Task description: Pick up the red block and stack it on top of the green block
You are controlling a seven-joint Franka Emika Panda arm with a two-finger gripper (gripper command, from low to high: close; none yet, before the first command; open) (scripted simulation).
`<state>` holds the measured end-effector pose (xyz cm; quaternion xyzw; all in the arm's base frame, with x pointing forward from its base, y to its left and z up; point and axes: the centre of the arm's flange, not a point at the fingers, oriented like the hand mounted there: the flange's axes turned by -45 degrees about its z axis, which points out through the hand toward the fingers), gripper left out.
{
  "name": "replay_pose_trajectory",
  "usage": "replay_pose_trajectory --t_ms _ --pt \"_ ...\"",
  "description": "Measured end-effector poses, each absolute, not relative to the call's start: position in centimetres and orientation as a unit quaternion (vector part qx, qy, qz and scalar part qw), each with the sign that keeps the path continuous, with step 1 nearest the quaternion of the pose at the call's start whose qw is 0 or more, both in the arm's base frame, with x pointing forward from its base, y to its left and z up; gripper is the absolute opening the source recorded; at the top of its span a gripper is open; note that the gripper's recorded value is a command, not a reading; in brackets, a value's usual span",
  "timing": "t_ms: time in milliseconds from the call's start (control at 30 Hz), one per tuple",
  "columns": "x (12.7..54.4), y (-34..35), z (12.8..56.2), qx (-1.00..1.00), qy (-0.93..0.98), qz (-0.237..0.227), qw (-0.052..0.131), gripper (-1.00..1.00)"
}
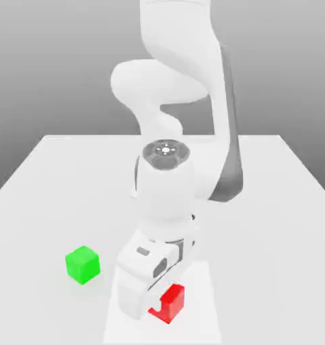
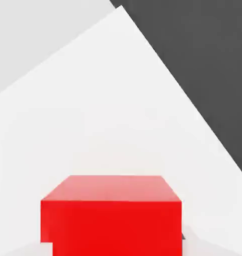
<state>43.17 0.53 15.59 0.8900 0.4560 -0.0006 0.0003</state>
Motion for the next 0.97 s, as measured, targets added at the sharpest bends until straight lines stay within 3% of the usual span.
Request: replay_pose_trajectory --t_ms 233,600,833,867,967 --pt "42.0 -3.0 21.5 0.895 0.446 -0.001 -0.001 -1.00" --pt "33.1 -15.9 24.5 0.903 0.429 -0.001 -0.001 -1.00" --pt "32.3 -16.8 19.3 0.903 0.429 0.001 -0.002 -1.00" --pt "32.3 -16.8 18.5 0.903 0.429 0.001 -0.002 1.00" --pt "32.3 -16.8 18.5 0.903 0.429 0.001 -0.002 1.00"
